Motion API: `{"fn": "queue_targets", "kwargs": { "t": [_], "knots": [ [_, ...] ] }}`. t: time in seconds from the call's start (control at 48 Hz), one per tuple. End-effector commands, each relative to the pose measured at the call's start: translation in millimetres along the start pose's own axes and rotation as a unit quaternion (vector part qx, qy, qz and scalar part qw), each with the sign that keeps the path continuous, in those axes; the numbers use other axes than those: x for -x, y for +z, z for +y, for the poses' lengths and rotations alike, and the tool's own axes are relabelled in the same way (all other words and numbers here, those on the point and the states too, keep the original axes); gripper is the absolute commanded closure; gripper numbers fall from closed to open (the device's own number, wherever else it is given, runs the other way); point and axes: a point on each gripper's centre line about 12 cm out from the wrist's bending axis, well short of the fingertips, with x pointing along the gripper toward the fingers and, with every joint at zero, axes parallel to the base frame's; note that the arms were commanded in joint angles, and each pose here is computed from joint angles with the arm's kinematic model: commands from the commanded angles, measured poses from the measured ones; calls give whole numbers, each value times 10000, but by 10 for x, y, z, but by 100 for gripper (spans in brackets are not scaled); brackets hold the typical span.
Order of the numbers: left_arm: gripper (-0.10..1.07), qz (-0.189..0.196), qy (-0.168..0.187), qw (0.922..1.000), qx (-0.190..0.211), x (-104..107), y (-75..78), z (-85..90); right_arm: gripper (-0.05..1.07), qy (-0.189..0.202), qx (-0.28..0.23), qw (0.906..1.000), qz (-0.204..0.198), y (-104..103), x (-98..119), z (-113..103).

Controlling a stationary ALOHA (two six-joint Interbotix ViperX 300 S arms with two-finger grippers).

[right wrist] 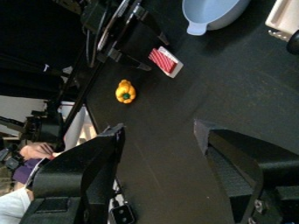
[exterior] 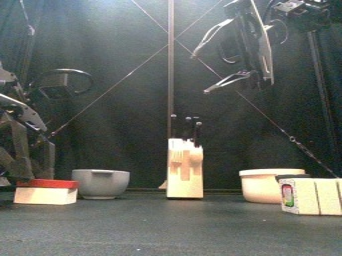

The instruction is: Put salmon sushi below bowl

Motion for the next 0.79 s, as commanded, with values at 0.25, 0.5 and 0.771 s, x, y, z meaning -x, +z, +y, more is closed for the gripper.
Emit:
{"fn": "queue_targets", "kwargs": {
  "t": [0.25,0.5,0.771],
  "knots": [
    [0,-722,108,9972,-189,161,207,17,8,75,-24,10000,-41,27,38,37],
    [0,-798,113,9964,-275,177,236,13,8,5,58,10000,13,-19,34,-23],
    [0,-900,60,9946,-511,185,298,-34,8,-164,151,9996,184,-173,78,-205]
  ]
}}
